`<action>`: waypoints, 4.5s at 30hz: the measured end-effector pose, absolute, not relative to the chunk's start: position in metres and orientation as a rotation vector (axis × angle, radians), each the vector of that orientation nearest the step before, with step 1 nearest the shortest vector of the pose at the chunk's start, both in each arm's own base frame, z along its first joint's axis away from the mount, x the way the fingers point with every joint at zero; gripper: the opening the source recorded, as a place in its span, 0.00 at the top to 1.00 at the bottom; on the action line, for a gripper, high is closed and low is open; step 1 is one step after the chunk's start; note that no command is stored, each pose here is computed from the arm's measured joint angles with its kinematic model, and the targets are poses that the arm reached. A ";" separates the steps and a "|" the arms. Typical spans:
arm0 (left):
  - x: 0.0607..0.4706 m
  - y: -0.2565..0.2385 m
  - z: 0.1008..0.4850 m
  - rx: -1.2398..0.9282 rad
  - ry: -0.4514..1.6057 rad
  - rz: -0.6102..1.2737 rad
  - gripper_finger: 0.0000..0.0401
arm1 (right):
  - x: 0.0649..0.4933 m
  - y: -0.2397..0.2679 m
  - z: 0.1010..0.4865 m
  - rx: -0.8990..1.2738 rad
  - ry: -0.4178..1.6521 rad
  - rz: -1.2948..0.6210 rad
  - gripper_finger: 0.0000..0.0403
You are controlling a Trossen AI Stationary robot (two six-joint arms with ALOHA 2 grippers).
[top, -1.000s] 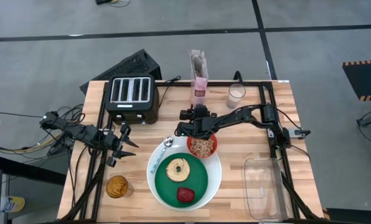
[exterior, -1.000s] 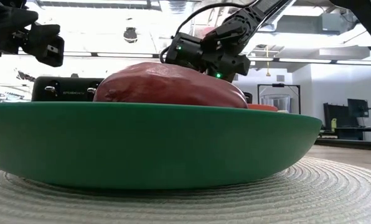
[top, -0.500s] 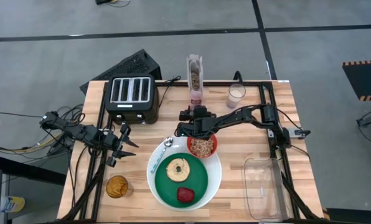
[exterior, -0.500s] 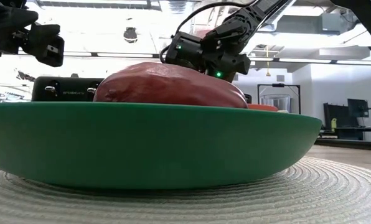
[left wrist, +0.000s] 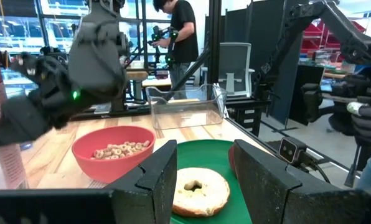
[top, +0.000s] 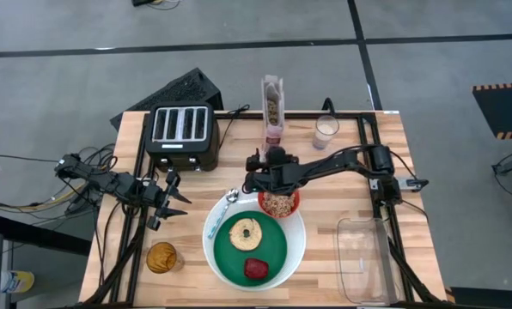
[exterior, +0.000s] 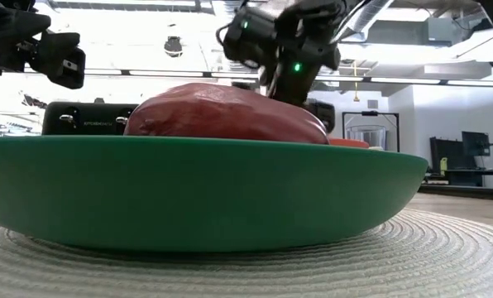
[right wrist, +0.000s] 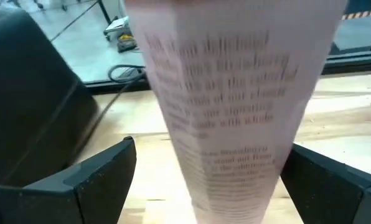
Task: Arrange a breakfast setting
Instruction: Pour the cereal from the cereal box into the orange bowl, then return to Home Position
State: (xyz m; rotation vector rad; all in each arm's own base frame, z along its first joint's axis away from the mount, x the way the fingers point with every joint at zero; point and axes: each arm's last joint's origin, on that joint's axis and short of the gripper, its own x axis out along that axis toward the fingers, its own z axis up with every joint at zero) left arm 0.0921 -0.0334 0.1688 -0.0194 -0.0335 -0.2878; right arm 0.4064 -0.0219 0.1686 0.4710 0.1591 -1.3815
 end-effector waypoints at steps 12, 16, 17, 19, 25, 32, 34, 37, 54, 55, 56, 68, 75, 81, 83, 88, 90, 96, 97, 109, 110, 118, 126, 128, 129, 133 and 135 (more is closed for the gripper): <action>0.092 -0.033 0.169 -0.019 -0.033 -0.288 0.64 | 0.394 -0.008 0.225 0.486 0.232 -1.225 0.01; 0.092 -0.033 0.169 -0.019 -0.033 -0.288 0.64 | 0.388 -0.002 0.244 0.477 0.255 -1.157 0.01; 0.092 -0.033 0.169 -0.019 -0.033 -0.288 0.64 | 0.386 0.000 0.248 0.469 0.259 -1.144 0.01; 0.092 -0.033 0.169 -0.019 -0.033 -0.288 0.64 | 0.382 0.003 0.256 0.449 0.269 -1.123 0.01; 0.092 -0.033 0.169 -0.019 -0.033 -0.288 0.64 | 0.362 0.013 0.281 0.420 0.307 -1.079 0.01; 0.092 -0.033 0.169 -0.019 -0.033 -0.288 0.64 | 0.331 0.034 0.327 0.298 0.315 -0.937 0.01; 0.092 -0.033 0.169 -0.019 -0.034 -0.287 0.64 | 0.322 0.039 0.340 0.265 0.316 -0.887 0.01; 0.092 -0.033 0.169 -0.019 -0.033 -0.288 0.64 | 0.306 0.044 0.359 0.223 0.323 -0.795 0.01; 0.092 -0.033 0.169 -0.019 -0.033 -0.288 0.64 | 0.179 0.032 0.385 0.095 0.140 -0.326 0.01; 0.092 -0.033 0.169 -0.019 -0.033 -0.288 0.64 | 0.171 0.030 0.378 0.101 0.142 -0.322 0.01; 0.092 -0.033 0.169 -0.019 -0.033 -0.288 0.64 | 0.163 0.029 0.371 0.106 0.141 -0.314 0.01; 0.092 -0.033 0.169 -0.019 -0.033 -0.288 0.64 | 0.105 0.025 0.279 0.136 -0.037 -0.132 0.01; 0.092 -0.033 0.169 -0.019 -0.033 -0.288 0.64 | 0.087 0.024 0.237 0.141 -0.077 -0.054 0.01; 0.092 -0.033 0.169 -0.019 -0.033 -0.288 0.64 | 0.082 0.025 0.210 0.155 -0.110 0.007 0.01; 0.092 -0.033 0.169 -0.019 -0.033 -0.288 0.64 | 0.082 0.026 0.205 0.160 -0.115 0.024 0.01; 0.092 -0.033 0.169 -0.019 -0.033 -0.288 0.64 | 0.085 0.029 0.194 0.161 -0.091 0.064 0.01; 0.092 -0.033 0.169 -0.019 -0.033 -0.288 0.64 | 0.086 0.029 0.190 0.172 -0.069 0.076 0.01; 0.092 -0.033 0.169 -0.019 -0.033 -0.288 0.64 | 0.088 0.034 0.180 0.175 -0.055 0.207 0.01; 0.092 -0.033 0.169 -0.019 -0.033 -0.288 0.64 | 0.089 0.035 0.177 0.178 -0.063 0.222 0.01; 0.092 -0.033 0.169 -0.019 -0.033 -0.288 0.64 | 0.090 0.038 0.171 0.214 -0.021 0.299 0.01; 0.092 -0.033 0.169 -0.019 -0.033 -0.288 0.64 | 0.090 0.038 0.170 0.218 -0.013 0.296 0.01; 0.092 -0.033 0.169 -0.019 -0.033 -0.288 0.64 | 0.093 0.039 0.166 0.210 0.033 0.290 0.01; 0.092 -0.033 0.169 -0.019 -0.033 -0.288 0.64 | 0.093 0.039 0.165 0.208 0.038 0.288 0.01; 0.092 -0.033 0.169 -0.019 -0.033 -0.288 0.64 | 0.093 0.039 0.165 0.208 0.038 0.287 0.01; 0.092 -0.033 0.169 -0.019 -0.033 -0.288 0.64 | 0.093 0.039 0.165 0.208 0.039 0.287 0.01; 0.092 -0.033 0.169 -0.019 -0.033 -0.288 0.64 | 0.093 0.039 0.165 0.207 0.039 0.286 0.01; 0.092 -0.033 0.169 -0.019 -0.033 -0.288 0.64 | 0.093 0.039 0.165 0.207 0.040 0.285 0.01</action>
